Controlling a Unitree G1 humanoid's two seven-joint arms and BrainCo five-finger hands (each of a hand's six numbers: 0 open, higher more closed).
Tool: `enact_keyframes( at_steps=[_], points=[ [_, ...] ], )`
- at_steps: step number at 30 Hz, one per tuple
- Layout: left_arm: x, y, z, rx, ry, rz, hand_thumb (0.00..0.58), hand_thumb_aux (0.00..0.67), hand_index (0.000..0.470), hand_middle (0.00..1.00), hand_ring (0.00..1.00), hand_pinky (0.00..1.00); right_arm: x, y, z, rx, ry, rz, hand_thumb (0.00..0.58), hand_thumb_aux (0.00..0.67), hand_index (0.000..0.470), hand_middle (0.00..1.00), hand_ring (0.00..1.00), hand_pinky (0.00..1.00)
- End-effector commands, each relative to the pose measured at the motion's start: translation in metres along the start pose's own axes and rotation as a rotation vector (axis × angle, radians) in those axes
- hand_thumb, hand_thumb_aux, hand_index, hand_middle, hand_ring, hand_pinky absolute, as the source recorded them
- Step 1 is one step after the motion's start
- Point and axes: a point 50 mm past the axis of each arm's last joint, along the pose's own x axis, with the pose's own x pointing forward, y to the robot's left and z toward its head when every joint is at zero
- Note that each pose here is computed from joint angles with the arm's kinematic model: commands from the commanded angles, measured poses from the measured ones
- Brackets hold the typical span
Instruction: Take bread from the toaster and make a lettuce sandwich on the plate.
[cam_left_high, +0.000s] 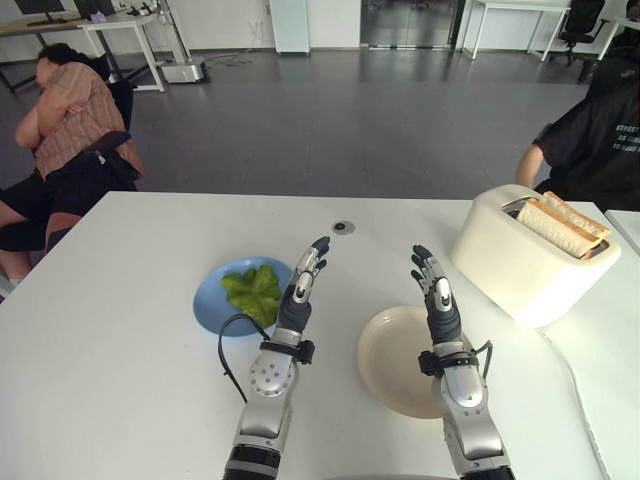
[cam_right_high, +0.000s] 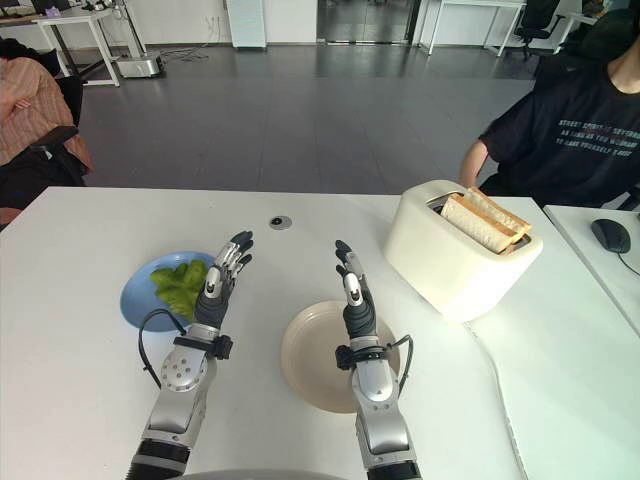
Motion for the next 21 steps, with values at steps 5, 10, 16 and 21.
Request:
enact_keyframes(
  at_steps=[5,10,16,21],
  points=[
    [-0.004,0.002,0.006,-0.077,-0.016,-0.089,0.000,0.000,0.000,0.00,0.00,0.00,0.002,-0.011,0.006,-0.045,-0.047,0.003,0.000,0.000,0.000,0.00,0.00,0.00],
    [-0.001,0.011,0.010,-0.059,-0.043,-0.071,0.000,0.000,0.000,0.00,0.00,0.00,0.035,-0.040,0.039,-0.258,-0.192,0.088,0.000,0.000,0.000,0.00,0.00,0.00],
    [0.005,0.024,0.014,-0.026,-0.057,-0.056,0.000,0.000,0.000,0.00,0.00,0.00,0.108,-0.162,0.136,-1.073,-0.197,0.014,0.000,0.000,0.000,0.00,0.00,0.00],
    [0.006,0.026,0.015,-0.011,-0.060,-0.071,0.000,0.000,0.000,0.00,0.00,0.00,0.121,-0.208,0.160,-1.471,0.009,-0.013,0.000,0.000,0.000,0.00,0.00,0.00]
  ],
)
